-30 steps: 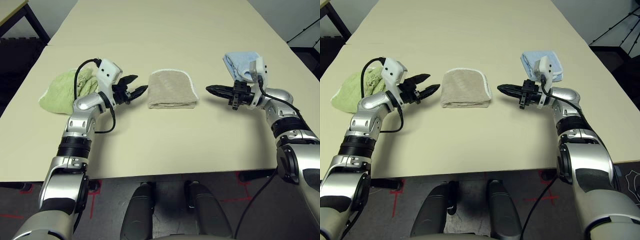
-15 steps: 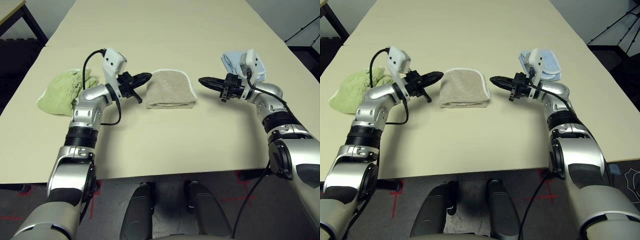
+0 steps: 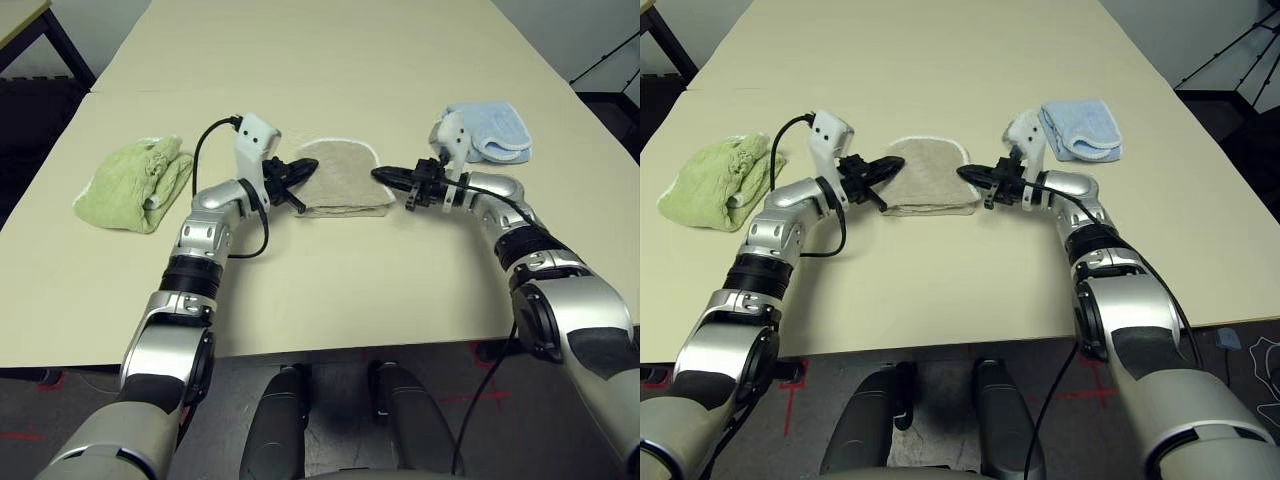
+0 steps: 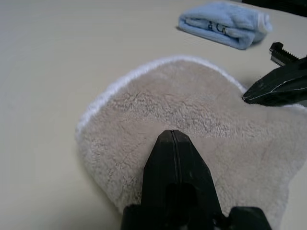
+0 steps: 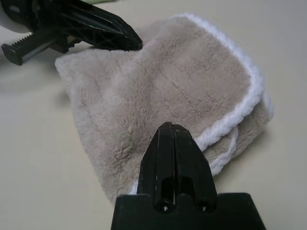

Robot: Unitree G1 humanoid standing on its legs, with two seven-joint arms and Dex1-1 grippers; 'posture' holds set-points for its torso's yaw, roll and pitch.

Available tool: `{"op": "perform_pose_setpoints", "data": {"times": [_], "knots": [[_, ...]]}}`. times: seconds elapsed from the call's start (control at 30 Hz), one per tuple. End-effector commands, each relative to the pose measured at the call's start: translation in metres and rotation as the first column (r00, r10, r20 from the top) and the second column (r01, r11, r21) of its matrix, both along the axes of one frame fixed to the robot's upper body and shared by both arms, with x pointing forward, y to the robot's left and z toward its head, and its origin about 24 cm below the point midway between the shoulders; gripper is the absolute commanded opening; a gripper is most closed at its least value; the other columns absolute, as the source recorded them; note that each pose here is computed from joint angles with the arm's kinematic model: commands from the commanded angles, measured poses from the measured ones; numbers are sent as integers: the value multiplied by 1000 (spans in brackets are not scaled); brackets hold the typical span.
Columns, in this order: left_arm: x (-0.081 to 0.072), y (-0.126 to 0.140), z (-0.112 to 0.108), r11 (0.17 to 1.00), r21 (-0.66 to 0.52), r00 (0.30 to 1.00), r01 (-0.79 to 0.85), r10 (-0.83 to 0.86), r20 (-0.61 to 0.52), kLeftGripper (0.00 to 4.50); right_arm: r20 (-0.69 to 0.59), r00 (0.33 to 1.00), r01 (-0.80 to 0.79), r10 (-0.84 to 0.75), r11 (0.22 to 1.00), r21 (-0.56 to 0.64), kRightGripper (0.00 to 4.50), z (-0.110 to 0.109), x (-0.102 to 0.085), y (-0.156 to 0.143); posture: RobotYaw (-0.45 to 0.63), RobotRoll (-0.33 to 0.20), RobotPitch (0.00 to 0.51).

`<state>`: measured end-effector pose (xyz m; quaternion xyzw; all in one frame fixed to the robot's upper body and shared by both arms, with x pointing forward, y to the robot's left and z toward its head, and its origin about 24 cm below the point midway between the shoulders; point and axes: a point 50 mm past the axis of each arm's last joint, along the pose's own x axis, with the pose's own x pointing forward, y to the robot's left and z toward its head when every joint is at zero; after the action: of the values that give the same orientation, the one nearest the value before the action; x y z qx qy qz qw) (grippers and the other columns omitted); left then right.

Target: Fold the towel and set it aside.

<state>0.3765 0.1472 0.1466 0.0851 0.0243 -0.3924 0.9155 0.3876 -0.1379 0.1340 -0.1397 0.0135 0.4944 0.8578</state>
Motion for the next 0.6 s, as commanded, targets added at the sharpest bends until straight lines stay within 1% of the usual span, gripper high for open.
{"op": "perform_pose_setpoints", "data": {"times": [0.03, 0.13, 0.23, 0.3, 0.43, 0.53, 0.6], "knots": [[-1, 0, -17, 997, 70, 997, 30, -24, -79, 35, -70, 997, 40, -44, 998, -58, 0, -25, -4, 2, 54, 0, 164], [-2, 6, -26, 992, 127, 994, 28, -14, -111, 35, -78, 994, 70, -77, 993, -92, 0, -30, -4, 1, 59, 0, 163], [-1, 15, -29, 985, 172, 993, 14, 7, -118, 35, -72, 992, 98, -106, 990, -104, 0, -29, -2, -3, 59, 0, 163], [0, 18, -26, 984, 176, 994, 4, 15, -107, 35, -65, 992, 102, -109, 990, -102, 0, -27, -2, -5, 60, 0, 160], [3, 21, -15, 989, 149, 997, -15, 26, -68, 35, -41, 994, 97, -100, 993, -70, 0, -19, 0, -4, 63, 0, 156], [5, 20, 0, 992, 122, 1000, -13, 16, -18, 35, -20, 998, 64, -62, 994, 84, 0, -1, 3, 0, 67, 0, 155], [7, 18, 8, 995, 101, 1000, -13, 12, 5, 35, -4, 999, 52, -52, 986, 160, 0, 9, 4, 1, 68, 0, 155]]}}
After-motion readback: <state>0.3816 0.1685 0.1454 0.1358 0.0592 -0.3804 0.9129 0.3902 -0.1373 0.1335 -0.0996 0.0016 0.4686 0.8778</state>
